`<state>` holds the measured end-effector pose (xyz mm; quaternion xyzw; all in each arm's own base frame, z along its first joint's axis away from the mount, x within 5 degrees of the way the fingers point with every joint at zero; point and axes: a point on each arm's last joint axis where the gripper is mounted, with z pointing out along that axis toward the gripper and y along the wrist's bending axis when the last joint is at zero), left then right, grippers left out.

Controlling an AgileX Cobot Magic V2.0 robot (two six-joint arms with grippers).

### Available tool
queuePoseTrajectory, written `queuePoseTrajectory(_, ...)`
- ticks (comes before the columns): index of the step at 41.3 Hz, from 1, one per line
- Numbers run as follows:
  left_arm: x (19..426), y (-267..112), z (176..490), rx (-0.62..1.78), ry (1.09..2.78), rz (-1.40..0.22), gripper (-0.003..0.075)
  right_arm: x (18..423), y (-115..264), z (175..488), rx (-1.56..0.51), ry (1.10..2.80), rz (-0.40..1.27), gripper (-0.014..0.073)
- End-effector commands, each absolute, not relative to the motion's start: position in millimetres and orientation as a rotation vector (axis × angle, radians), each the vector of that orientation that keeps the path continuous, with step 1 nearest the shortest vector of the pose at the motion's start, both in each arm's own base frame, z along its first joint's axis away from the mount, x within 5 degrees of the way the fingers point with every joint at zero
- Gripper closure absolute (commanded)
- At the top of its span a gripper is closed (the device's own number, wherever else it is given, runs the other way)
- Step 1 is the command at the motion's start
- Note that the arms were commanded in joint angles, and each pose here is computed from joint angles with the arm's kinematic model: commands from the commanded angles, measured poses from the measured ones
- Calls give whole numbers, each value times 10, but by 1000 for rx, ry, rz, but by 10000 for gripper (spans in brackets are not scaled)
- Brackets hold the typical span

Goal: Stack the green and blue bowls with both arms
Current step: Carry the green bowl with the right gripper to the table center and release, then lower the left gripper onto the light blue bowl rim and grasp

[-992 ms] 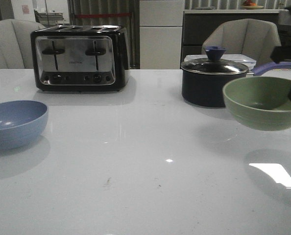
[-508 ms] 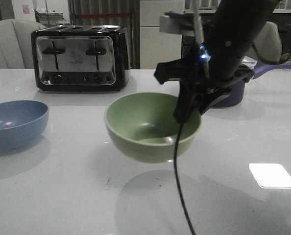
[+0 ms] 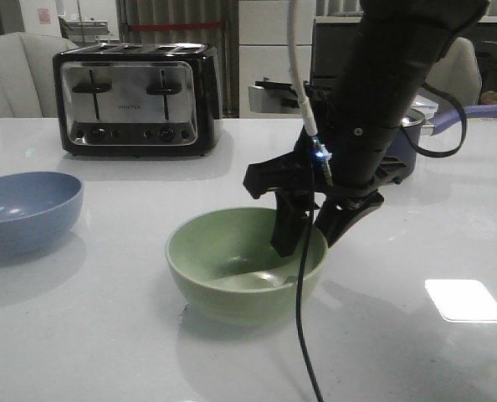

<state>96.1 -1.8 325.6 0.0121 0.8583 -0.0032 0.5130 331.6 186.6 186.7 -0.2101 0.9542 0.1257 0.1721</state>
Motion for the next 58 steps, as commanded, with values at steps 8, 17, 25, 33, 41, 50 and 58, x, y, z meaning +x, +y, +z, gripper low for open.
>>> queuePoseTrajectory(8, 1002, -23, 3412, 24, 1969, -16, 213, 2953, 1840, 2814, -664, 2350, 408, 149)
queuePoseTrajectory(17, 1012, -23, 3410, 24, 1970, -16, 213, 2270, 1638, 3164, -738, 2176, 439, 149)
queuePoseTrajectory(25, 1012, -23, 3410, 24, 1970, -16, 213, 1757, 1292, 3257, -747, 2112, 432, 149)
queuePoseTrajectory(33, 1125, -24, 3352, 25, 2033, -16, 213, 1379, 1051, 3253, -748, 2072, 446, 149)
queuePoseTrajectory(41, 1487, -29, 3284, 26, 2194, -17, 213, 1232, 961, 3307, -748, 2041, 455, 149)
queuePoseTrajectory(50, 2086, -37, 3196, 27, 2341, -18, 213, 1223, 956, 3310, -749, 2041, 456, 149)
queuePoseTrajectory(58, 2731, -48, 2930, 22, 2489, -26, 213, 1227, 958, 3306, -749, 2043, 455, 149)
